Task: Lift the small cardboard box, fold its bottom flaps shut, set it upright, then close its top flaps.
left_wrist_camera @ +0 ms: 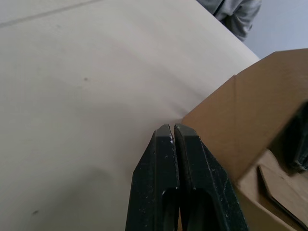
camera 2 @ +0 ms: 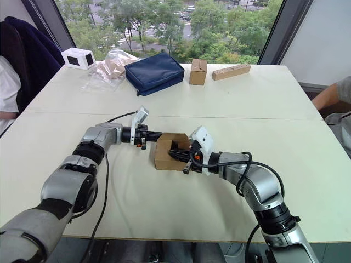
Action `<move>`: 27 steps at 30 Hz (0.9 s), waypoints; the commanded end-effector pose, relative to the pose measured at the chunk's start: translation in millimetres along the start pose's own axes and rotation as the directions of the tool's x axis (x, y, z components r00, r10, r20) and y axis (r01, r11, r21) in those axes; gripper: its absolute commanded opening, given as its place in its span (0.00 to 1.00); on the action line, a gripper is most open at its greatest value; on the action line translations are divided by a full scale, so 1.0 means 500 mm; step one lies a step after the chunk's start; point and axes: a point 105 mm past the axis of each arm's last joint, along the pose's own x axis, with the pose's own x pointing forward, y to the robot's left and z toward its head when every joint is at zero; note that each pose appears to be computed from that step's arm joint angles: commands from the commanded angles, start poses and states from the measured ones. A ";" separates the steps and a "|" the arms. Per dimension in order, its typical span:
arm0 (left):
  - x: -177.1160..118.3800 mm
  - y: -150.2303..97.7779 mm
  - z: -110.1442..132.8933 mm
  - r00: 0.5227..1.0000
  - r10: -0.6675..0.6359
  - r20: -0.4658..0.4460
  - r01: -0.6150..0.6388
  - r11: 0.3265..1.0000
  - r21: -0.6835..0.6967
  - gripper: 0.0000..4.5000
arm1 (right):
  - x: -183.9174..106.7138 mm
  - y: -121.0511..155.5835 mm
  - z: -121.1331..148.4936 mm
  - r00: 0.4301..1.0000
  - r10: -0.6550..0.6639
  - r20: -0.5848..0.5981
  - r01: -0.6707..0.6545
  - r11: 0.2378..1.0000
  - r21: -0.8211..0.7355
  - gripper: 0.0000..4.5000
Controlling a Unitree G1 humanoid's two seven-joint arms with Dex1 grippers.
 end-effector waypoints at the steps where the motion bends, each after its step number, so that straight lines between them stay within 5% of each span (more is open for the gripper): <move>1: -0.032 -0.043 0.070 0.995 -0.072 0.073 0.066 0.994 0.086 0.02 | -0.009 -0.005 0.017 0.999 -0.025 0.029 0.026 1.000 -0.011 0.00; 8: -0.053 -0.107 0.038 0.989 -0.149 -0.009 0.149 0.985 0.086 0.02 | -0.018 0.003 0.027 0.999 -0.030 0.042 0.030 0.999 -0.015 0.00; 13: -0.025 -0.116 -0.035 0.984 -0.157 -0.088 0.161 0.986 0.046 0.02 | -0.025 0.009 0.023 0.999 -0.036 0.040 0.036 0.999 -0.012 0.00; 20: 0.007 -0.111 -0.056 0.984 -0.141 -0.112 0.148 0.987 0.056 0.02 | -0.029 0.015 0.036 0.998 -0.043 0.052 0.044 0.999 -0.020 0.00; 27: 0.000 -0.115 -0.055 0.982 -0.150 -0.110 0.157 0.986 0.061 0.02 | -0.070 -0.007 0.163 0.967 -0.081 0.242 0.095 0.994 -0.048 0.00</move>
